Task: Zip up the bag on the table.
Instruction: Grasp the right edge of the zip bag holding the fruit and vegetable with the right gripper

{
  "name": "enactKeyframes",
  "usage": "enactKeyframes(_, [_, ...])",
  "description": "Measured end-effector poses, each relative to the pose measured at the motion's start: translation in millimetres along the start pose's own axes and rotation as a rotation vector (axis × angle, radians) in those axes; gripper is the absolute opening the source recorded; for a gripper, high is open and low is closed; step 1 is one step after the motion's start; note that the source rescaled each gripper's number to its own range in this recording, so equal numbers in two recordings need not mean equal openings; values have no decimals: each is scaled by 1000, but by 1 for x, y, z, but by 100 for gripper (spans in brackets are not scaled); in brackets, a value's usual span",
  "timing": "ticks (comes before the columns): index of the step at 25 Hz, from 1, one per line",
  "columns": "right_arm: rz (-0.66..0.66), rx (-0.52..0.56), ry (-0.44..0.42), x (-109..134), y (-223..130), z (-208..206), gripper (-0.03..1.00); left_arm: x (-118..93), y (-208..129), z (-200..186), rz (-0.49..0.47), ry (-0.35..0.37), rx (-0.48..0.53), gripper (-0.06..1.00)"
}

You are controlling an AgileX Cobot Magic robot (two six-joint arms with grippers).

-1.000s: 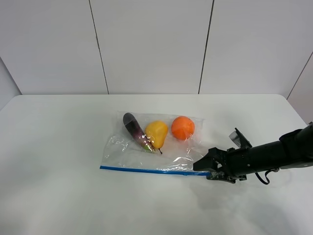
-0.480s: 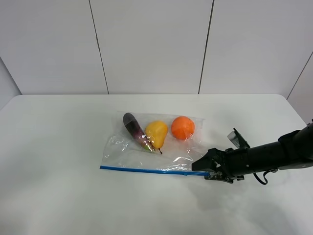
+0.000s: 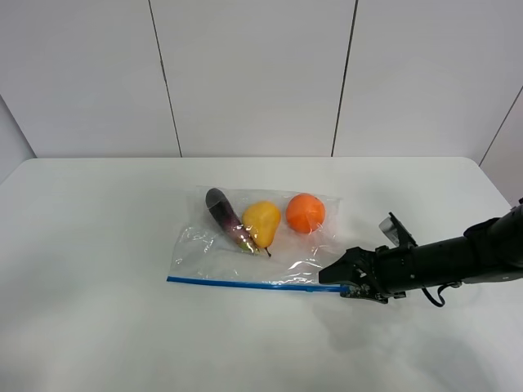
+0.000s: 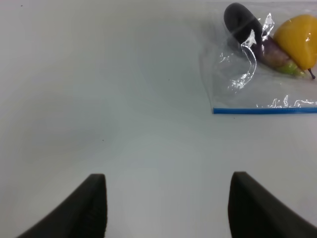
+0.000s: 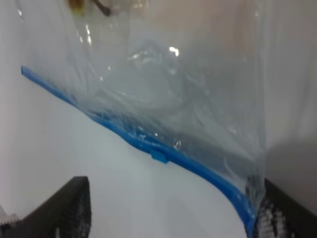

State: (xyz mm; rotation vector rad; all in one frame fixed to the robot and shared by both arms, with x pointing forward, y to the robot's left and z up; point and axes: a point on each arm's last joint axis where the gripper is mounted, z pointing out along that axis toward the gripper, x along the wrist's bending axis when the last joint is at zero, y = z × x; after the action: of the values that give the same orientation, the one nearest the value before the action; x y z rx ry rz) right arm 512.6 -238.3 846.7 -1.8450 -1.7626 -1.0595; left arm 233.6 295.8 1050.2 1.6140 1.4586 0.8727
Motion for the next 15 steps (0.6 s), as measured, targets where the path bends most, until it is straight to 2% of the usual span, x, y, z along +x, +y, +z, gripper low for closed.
enactKeyframes(4, [-15, -7, 9, 7, -1, 7, 91, 0, 0, 0, 0, 0, 0, 76])
enactKeyframes(9, [-15, -8, 0, 8, -1, 9, 82, 0, 0, 0, 0, 0, 0, 76])
enactKeyframes(12, [-12, -11, -3, 8, -1, 9, 73, 0, 0, 0, 0, 0, 0, 76])
enactKeyframes(15, [-12, -12, -7, 7, -1, 9, 58, 0, 0, 0, 0, 0, 0, 76])
